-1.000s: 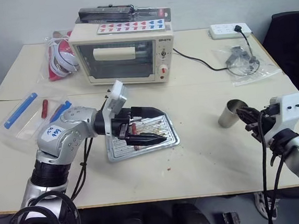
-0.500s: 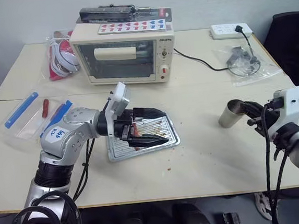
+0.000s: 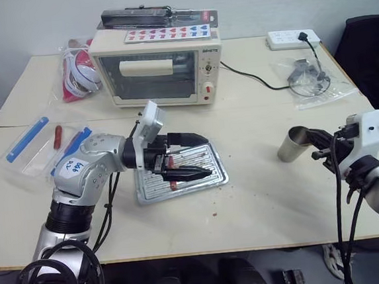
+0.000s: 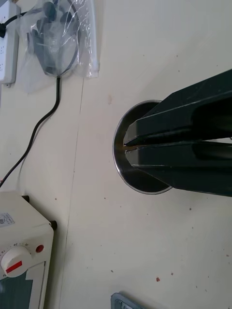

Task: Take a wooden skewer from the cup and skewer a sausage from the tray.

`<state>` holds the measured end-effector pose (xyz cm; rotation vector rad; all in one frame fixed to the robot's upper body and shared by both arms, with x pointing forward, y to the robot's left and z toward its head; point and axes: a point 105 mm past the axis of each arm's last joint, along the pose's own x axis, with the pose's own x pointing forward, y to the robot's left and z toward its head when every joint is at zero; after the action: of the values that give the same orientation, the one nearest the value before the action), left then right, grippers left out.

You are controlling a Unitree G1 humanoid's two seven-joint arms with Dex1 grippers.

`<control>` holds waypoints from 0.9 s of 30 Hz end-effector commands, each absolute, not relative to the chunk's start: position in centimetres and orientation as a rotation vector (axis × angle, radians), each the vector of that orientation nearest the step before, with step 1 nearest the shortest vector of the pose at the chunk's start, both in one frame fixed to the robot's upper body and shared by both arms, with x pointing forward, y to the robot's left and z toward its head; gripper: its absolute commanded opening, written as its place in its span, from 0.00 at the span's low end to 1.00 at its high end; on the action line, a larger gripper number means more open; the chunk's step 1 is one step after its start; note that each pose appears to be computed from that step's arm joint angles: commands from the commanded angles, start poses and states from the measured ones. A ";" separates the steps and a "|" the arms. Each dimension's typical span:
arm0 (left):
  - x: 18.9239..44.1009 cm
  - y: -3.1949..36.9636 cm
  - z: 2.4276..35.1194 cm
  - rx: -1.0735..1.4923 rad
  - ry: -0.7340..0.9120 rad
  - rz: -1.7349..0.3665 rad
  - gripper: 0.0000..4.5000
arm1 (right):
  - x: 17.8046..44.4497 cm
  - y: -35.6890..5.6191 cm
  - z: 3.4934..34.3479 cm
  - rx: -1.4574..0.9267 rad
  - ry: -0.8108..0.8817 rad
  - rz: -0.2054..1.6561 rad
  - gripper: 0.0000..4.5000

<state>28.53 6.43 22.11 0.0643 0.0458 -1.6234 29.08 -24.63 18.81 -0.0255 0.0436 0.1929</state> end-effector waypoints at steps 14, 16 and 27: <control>29.9 7.9 22.7 0.056 -0.057 -1.496 1.00 | 27.2 -26.6 30.6 -0.113 0.082 0.344 0.00; 30.0 8.3 22.9 0.051 -0.074 -1.466 1.00 | 27.1 -26.9 31.4 -0.042 0.128 0.385 0.00; 29.7 8.7 23.6 0.070 -0.136 -1.389 1.00 | 29.0 -20.8 32.8 0.409 0.252 0.855 0.00</control>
<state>30.34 8.64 22.14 0.0289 -0.0619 -1.3934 29.21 -22.37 31.84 0.3631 0.2787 0.7584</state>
